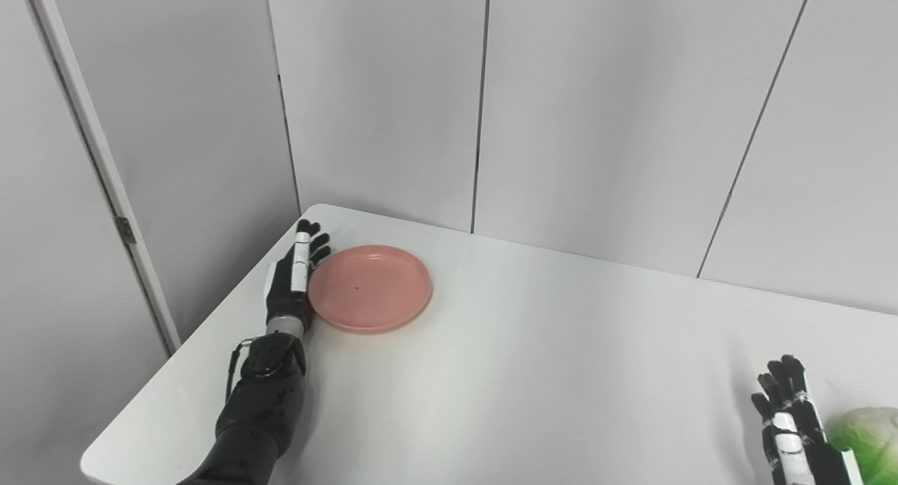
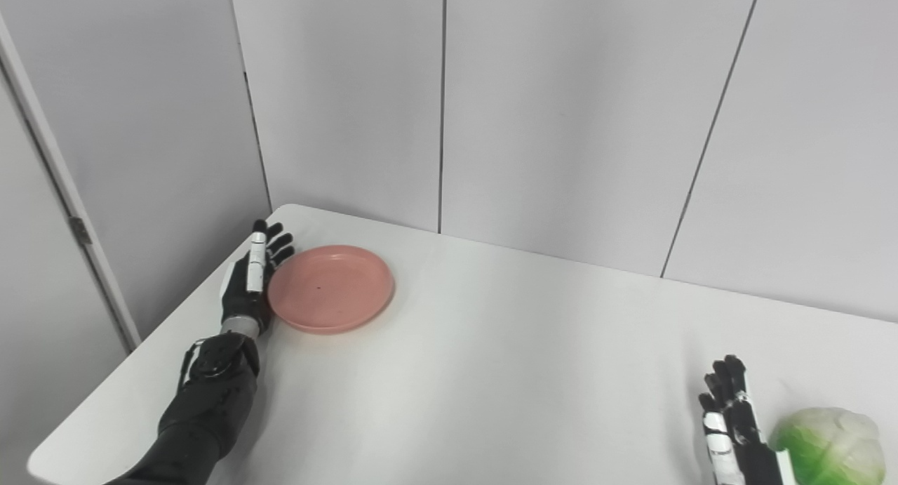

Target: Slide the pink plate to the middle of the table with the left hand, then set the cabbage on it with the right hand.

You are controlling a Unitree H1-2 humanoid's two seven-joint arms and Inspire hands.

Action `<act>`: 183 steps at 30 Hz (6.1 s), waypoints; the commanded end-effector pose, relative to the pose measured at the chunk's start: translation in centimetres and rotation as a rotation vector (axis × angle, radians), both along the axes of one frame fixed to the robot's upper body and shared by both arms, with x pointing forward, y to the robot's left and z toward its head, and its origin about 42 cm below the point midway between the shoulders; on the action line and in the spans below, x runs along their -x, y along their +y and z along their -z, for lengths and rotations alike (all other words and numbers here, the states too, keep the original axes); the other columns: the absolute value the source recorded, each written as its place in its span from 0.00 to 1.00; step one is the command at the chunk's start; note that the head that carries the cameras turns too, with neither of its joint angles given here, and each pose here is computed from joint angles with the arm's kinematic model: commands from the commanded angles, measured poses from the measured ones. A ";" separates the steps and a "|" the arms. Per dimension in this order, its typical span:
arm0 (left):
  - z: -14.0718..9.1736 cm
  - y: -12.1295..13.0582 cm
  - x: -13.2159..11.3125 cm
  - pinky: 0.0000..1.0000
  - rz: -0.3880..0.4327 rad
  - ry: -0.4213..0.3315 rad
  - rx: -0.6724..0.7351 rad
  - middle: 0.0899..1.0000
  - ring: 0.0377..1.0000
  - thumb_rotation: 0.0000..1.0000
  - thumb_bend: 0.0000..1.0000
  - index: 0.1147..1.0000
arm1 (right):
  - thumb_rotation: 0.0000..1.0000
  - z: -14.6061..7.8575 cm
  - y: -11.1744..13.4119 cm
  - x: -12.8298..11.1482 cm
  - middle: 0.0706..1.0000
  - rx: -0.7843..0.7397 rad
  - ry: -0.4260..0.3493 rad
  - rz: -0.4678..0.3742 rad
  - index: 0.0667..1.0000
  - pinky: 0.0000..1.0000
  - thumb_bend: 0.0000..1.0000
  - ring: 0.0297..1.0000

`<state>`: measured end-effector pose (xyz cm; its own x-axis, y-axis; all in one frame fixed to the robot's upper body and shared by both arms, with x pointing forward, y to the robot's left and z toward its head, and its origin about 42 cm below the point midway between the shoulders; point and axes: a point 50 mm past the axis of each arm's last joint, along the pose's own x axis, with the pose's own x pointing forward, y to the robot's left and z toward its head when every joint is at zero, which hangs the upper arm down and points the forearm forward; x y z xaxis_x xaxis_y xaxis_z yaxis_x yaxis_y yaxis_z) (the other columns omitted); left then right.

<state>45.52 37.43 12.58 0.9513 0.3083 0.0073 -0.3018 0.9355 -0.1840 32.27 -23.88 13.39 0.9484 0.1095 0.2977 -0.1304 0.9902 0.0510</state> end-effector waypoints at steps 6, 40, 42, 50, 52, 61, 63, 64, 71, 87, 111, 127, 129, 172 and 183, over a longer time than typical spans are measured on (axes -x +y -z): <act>-1.6 -2.6 -1.7 0.91 0.178 -0.028 0.059 0.87 0.90 0.99 0.77 0.86 | 0.79 1.4 -0.1 1.0 0.99 -0.020 0.042 0.011 1.00 1.00 0.49 1.00; -1.3 -13.5 0.6 0.94 0.513 0.048 -0.128 0.89 0.91 1.00 0.82 0.87 | 0.76 1.0 2.2 0.1 0.94 0.012 -0.023 0.029 0.97 1.00 0.63 0.95; -1.2 -13.9 0.9 0.91 0.533 0.048 -0.127 0.89 0.91 1.00 0.81 0.87 | 0.76 0.9 2.5 0.0 0.94 0.008 -0.027 0.027 0.97 1.00 0.63 0.95; -1.2 -15.7 2.4 0.91 0.598 0.049 -0.139 0.89 0.91 1.00 0.81 0.88 | 0.79 -0.4 3.8 0.1 0.96 0.038 -0.056 0.034 1.00 1.00 0.57 0.95; -1.2 -16.0 2.9 0.91 0.603 0.043 -0.133 0.89 0.91 0.99 0.82 0.88 | 0.80 -0.8 4.2 0.2 0.96 0.044 -0.060 0.040 1.00 0.99 0.55 0.95; -1.3 -17.4 5.4 0.92 0.631 0.027 -0.136 0.90 0.91 1.00 0.83 0.89 | 0.83 -2.2 6.1 0.1 0.96 0.044 -0.038 0.065 1.00 1.00 0.57 0.95; -1.5 -17.7 5.8 0.93 0.646 0.026 -0.135 0.91 0.92 1.00 0.83 0.90 | 0.83 -2.4 6.3 0.0 0.96 0.040 -0.034 0.064 1.00 1.00 0.58 0.95; -1.7 -17.8 6.0 0.93 0.657 0.022 -0.136 0.91 0.92 1.00 0.83 0.90 | 0.83 -2.5 6.4 -0.1 0.96 0.040 -0.034 0.065 1.00 1.00 0.58 0.95; -2.0 -19.2 7.3 0.92 0.670 -0.011 -0.139 0.92 0.93 1.00 0.81 0.92 | 0.81 -3.4 6.9 -0.5 0.94 0.045 -0.033 0.074 0.99 1.00 0.59 0.95; -3.3 -23.5 10.4 1.00 0.573 -0.119 -0.090 0.99 1.00 1.00 0.70 0.97 | 0.81 -5.4 6.8 -0.7 0.94 0.047 -0.027 0.086 0.98 1.00 0.60 0.97; -2.0 -24.8 9.1 1.00 0.543 -0.119 -0.165 1.00 1.00 1.00 0.60 1.00 | 0.74 -16.7 -2.9 -4.1 0.95 0.402 -0.052 0.142 0.98 0.99 0.72 0.96; -0.9 -22.5 8.4 0.98 0.542 -0.096 -0.157 0.99 0.99 1.00 0.61 0.98 | 0.66 -20.4 -11.0 -3.1 0.97 0.840 -0.005 0.440 0.96 0.82 0.88 0.93; -0.8 -22.2 8.3 0.98 0.544 -0.096 -0.165 0.99 0.99 1.00 0.62 0.98 | 0.63 -20.1 -11.2 -3.4 0.97 0.849 0.015 0.445 0.96 0.81 0.88 0.93; 0.8 -19.5 7.6 0.97 0.568 -0.114 -0.115 0.97 0.97 1.00 0.71 0.98 | 0.26 -13.4 -10.3 -7.3 0.97 1.219 0.375 0.403 0.92 0.91 1.00 0.92; 0.6 -19.7 7.7 0.99 0.574 -0.109 -0.098 0.97 0.98 1.00 0.69 0.98 | 0.03 -13.6 -10.5 -7.5 0.94 1.221 0.419 0.332 0.83 0.63 0.97 0.83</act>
<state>37.97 17.74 11.87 0.9604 -0.2580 0.1050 0.2671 0.9600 -0.0845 39.24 -34.11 24.40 0.9617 -0.1635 -0.2199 -0.1337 0.4206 -0.8973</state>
